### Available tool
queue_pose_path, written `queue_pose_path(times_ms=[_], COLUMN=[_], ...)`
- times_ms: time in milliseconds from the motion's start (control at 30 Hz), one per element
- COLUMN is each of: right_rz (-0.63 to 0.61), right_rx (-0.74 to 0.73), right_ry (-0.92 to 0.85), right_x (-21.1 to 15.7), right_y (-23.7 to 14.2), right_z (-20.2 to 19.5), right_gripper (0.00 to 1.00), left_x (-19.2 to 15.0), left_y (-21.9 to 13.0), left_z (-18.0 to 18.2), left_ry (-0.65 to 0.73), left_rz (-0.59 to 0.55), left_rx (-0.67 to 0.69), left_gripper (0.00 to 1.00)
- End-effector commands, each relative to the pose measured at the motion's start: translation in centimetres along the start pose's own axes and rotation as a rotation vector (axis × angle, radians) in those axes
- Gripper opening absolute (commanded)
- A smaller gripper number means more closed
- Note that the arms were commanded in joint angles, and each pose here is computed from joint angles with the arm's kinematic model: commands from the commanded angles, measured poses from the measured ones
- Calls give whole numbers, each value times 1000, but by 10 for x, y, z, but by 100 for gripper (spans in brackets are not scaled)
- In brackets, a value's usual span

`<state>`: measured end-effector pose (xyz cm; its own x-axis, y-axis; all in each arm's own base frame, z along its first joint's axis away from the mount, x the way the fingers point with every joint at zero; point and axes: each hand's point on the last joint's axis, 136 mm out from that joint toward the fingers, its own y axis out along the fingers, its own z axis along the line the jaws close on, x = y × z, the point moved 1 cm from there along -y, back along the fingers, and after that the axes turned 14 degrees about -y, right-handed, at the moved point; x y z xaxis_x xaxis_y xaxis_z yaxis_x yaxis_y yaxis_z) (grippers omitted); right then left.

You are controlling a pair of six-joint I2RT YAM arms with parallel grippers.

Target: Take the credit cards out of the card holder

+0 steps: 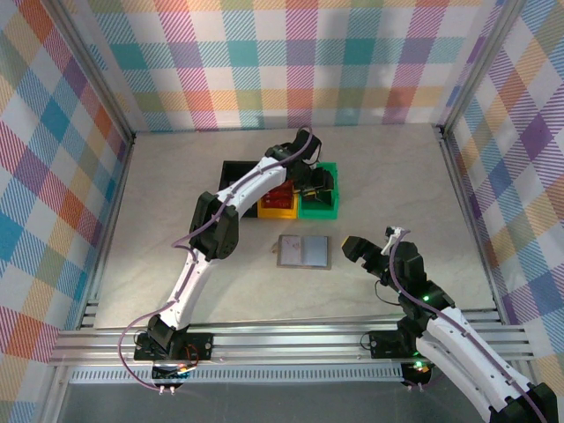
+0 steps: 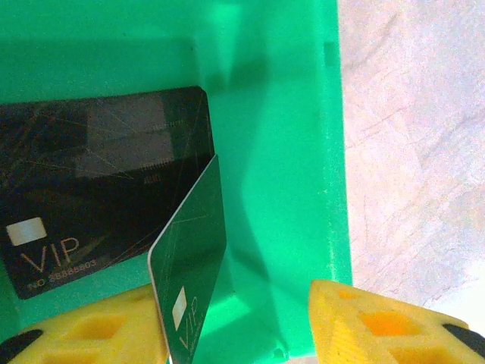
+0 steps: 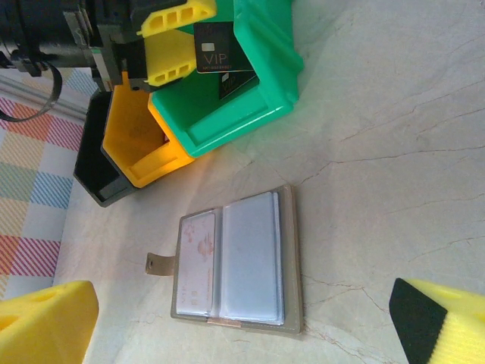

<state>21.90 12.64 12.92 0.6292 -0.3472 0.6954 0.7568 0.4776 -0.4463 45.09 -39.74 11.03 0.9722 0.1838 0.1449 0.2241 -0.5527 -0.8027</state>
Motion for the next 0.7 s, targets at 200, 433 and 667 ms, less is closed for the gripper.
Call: queue_pose_path(times_ms=[200, 433, 667], right_rz=[-16, -15, -10], right_rx=[22, 23, 21], right_ry=[-9, -10, -14], right_x=[4, 3, 3], right_y=[0, -1, 0], right_z=[4, 4, 4], right_gripper=[99, 99, 99], left_x=[9, 15, 28], left_y=[-26, -39, -77], left_z=[1, -1, -10], left_ry=[21, 35, 55], left_rz=[-28, -53, -109], left_rx=[41, 54, 41], left_gripper=[60, 61, 63])
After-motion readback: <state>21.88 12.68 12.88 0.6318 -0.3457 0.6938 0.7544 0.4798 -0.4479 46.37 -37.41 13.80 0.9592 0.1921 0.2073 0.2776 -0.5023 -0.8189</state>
